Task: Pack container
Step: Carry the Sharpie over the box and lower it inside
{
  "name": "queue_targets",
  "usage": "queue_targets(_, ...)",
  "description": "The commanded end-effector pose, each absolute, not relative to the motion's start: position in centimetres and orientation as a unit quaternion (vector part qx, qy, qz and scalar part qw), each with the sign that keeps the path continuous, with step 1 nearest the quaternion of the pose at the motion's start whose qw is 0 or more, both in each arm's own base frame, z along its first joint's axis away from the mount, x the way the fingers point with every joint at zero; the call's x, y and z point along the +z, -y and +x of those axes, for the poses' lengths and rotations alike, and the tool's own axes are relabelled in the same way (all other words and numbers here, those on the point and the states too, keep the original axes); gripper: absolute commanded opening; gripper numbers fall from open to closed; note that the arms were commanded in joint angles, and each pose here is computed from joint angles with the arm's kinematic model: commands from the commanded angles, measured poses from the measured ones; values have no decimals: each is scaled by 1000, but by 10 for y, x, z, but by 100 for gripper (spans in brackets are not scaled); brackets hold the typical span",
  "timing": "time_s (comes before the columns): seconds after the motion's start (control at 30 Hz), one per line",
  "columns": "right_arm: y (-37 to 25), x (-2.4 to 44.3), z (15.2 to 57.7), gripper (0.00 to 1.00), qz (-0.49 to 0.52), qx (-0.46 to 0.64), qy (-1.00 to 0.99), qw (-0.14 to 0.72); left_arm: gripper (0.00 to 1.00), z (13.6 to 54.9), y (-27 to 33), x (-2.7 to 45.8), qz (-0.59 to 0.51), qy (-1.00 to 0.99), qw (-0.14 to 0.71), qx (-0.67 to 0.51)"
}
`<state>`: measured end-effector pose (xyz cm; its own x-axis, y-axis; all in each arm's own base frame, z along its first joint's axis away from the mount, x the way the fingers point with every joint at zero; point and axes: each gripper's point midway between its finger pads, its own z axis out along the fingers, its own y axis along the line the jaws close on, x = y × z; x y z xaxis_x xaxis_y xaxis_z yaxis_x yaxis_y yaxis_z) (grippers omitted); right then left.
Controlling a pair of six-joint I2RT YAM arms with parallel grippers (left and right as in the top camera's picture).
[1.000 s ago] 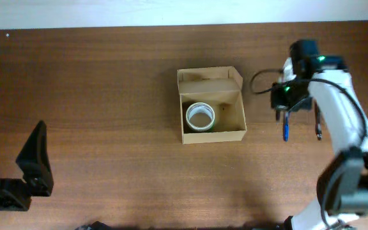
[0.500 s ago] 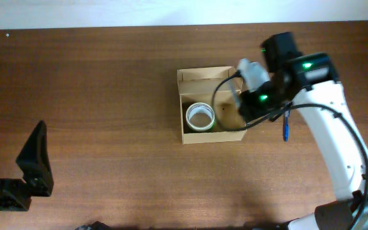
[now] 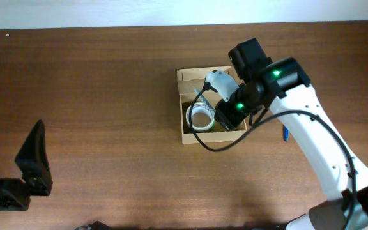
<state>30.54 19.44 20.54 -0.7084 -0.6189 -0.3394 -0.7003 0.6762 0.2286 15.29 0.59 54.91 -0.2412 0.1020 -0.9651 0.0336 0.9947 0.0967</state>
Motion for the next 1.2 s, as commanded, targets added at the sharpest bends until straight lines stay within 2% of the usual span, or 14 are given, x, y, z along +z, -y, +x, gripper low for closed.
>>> queue_targets(0.0,-193,189,324,4,-338,148,-922,114,99,151,-10,545,38,-792,609,36)
queue_targets(0.37,-171,128,388,4,-150,38,-980,122,99,150,-11,541,41,-797,601,39)
queue_targets(0.6,-166,110,392,4,-95,21,-990,107,99,150,-11,541,41,-797,601,39)
queue_targets(1.0,-164,107,392,4,-11,22,-994,103,99,150,-11,541,41,-797,601,40)
queue_targets(1.17,-163,106,389,4,98,31,-990,94,99,150,-11,541,41,-797,601,39)
